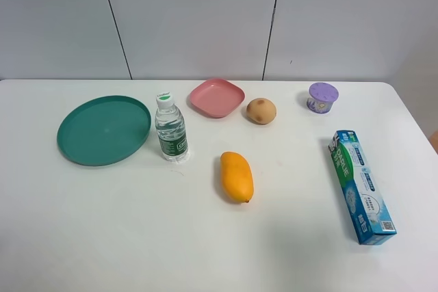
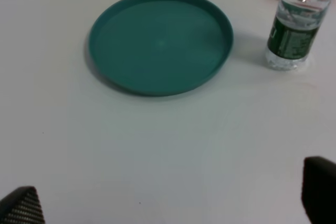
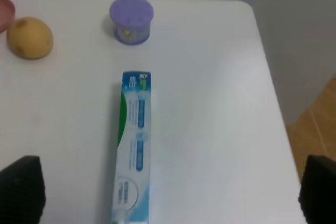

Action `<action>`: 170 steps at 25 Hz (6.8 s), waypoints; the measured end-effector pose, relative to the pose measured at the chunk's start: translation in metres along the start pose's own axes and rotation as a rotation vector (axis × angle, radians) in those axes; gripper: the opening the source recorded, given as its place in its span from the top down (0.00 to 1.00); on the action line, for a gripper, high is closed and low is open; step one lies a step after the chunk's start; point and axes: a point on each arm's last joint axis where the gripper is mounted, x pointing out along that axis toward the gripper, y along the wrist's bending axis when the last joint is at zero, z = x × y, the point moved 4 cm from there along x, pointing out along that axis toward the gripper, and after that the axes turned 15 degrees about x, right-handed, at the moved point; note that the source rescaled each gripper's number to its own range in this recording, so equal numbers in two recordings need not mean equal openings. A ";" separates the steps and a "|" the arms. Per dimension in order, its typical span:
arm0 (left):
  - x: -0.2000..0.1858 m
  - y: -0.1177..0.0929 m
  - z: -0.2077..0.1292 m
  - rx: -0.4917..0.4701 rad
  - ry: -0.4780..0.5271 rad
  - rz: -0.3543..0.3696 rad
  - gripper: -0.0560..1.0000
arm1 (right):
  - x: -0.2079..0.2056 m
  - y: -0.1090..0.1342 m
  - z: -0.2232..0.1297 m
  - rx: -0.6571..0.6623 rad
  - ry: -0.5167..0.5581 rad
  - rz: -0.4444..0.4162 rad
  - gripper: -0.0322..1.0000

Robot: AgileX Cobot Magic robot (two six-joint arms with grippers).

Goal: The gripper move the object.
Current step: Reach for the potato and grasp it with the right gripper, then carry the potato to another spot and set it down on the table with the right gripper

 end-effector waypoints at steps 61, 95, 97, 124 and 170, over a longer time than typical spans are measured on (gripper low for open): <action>0.000 0.000 0.000 0.000 0.000 0.000 0.00 | 0.432 0.153 -0.034 -0.535 0.409 0.353 0.10; 0.000 0.000 0.000 0.000 0.000 0.000 0.00 | 0.468 0.187 -0.072 -0.412 0.326 0.315 0.42; 0.000 0.000 0.000 0.000 0.000 0.000 0.00 | 0.467 0.187 -0.073 -0.413 0.334 0.318 0.52; 0.000 0.000 0.000 0.000 0.000 0.000 0.00 | 0.265 0.135 0.046 -0.582 0.755 0.166 0.97; 0.000 0.000 0.000 0.000 0.000 0.000 0.00 | 0.457 -0.083 0.033 -0.180 0.334 -0.136 0.97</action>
